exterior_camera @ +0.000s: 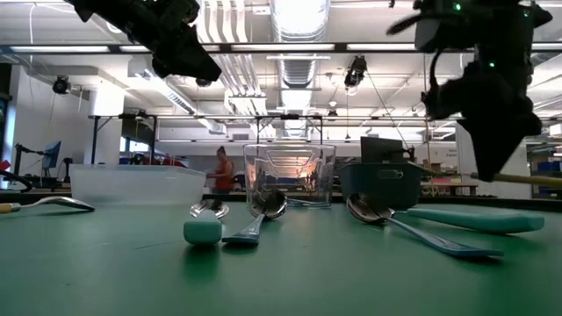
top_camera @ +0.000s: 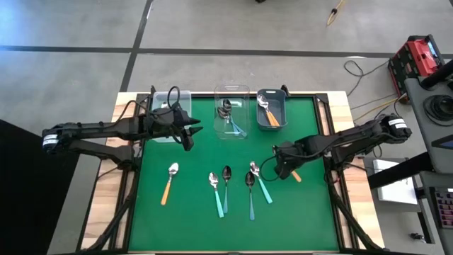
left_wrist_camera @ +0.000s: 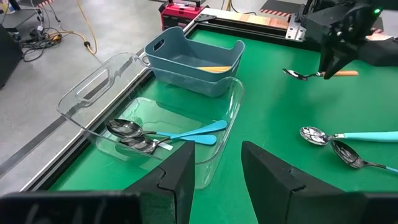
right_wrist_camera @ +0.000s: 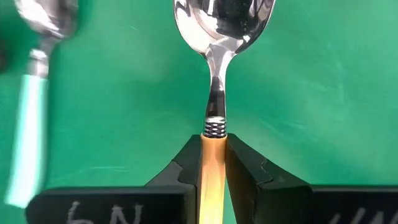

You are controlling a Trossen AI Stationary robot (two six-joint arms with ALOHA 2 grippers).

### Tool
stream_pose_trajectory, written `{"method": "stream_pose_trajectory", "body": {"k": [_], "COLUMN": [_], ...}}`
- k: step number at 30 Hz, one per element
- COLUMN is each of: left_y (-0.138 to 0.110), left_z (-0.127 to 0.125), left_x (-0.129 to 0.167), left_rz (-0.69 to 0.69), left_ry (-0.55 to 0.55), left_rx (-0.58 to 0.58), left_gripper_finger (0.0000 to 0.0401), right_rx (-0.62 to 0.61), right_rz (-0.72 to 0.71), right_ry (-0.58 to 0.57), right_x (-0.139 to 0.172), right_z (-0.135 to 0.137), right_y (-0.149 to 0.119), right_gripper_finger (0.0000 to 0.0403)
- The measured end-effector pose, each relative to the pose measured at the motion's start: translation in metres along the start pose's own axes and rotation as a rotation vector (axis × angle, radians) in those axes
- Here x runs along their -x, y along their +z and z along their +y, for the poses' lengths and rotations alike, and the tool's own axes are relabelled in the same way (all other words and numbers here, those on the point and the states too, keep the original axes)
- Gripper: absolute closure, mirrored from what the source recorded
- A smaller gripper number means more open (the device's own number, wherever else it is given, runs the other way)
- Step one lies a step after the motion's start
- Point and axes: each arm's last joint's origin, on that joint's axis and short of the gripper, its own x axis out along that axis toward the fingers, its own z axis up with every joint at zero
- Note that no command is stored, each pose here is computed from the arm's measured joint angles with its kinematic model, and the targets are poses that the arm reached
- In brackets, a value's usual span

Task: Sort silverware by color (type)
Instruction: Put the yellow spoon into the blue bin

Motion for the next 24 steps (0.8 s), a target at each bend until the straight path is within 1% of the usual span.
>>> {"method": "stream_pose_trajectory", "body": {"k": [6,14,21,24], "left_y": [0.001,0.002,0.002,0.004], "left_z": [0.0,0.0,0.0,0.0], "left_x": [0.0,0.0,0.0,0.0], "left_rz": [-0.009,-0.017,-0.018,-0.037], "left_ry": [0.0,-0.001,0.0,0.001], "left_rx": [-0.009,-0.023,-0.04,-0.048], "left_gripper_finger": [0.0288,0.0288,0.0288,0.0288], "right_rx": [0.034,0.063,0.101,0.126], "right_rz": [-0.07,-0.175,-0.26,-0.3], "right_ry": [0.055,0.095,0.11,0.087], "right_x": [0.013,0.036,0.056,0.061], "right_z": [0.012,0.024,0.031,0.032], "right_y": [0.009,0.022,0.045,0.06], "right_gripper_finger": [0.0367,0.0367,0.0367,0.0367]}}
